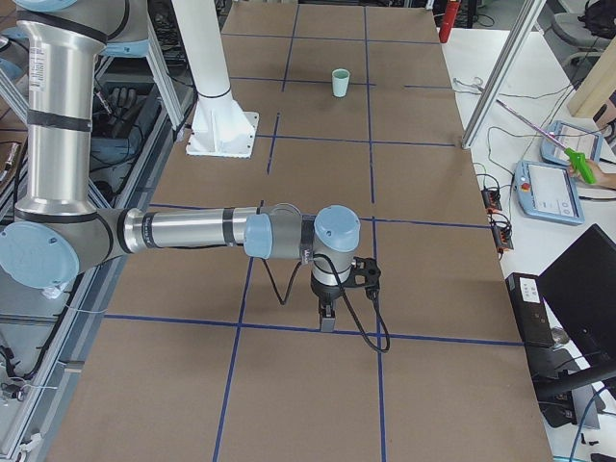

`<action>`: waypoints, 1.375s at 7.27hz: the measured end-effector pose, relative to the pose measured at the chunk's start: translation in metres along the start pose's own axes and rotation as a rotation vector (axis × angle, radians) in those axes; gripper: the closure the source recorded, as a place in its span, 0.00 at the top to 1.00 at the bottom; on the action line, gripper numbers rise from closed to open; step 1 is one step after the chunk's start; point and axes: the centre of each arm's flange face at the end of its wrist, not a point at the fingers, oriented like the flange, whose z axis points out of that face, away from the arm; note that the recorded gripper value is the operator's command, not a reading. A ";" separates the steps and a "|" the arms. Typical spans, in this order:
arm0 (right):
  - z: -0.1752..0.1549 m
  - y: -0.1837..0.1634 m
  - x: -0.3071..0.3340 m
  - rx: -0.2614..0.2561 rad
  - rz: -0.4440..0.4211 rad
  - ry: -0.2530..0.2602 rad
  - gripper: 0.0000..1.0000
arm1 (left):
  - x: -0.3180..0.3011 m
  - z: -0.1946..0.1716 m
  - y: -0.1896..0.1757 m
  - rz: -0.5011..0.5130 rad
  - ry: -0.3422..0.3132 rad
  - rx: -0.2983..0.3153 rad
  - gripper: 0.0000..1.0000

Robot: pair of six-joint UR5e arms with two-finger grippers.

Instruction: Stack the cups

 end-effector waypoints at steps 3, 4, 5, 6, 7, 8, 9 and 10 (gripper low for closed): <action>0.000 0.000 0.000 0.000 0.000 0.000 1.00 | -0.007 0.003 -0.006 -0.006 -0.031 -0.008 1.00; 0.000 0.000 0.000 0.000 0.000 -0.001 1.00 | -0.010 0.005 -0.011 -0.010 -0.031 -0.012 1.00; 0.000 0.000 0.000 0.000 0.000 -0.001 1.00 | -0.011 0.005 -0.014 -0.013 -0.030 -0.013 1.00; 0.000 0.000 0.000 0.000 0.000 0.000 1.00 | -0.012 0.006 -0.015 -0.015 -0.029 -0.015 1.00; 0.000 0.000 0.000 0.000 0.000 0.000 1.00 | -0.013 0.007 -0.015 -0.018 -0.029 -0.018 1.00; 0.000 0.000 0.000 0.000 0.000 0.000 1.00 | -0.015 0.009 -0.014 -0.021 -0.029 -0.021 1.00; 0.000 0.000 0.000 0.000 0.000 0.000 1.00 | -0.017 0.010 -0.014 -0.024 -0.028 -0.024 1.00; 0.000 0.000 0.000 0.000 0.000 0.000 1.00 | -0.017 0.010 -0.015 -0.025 -0.028 -0.025 1.00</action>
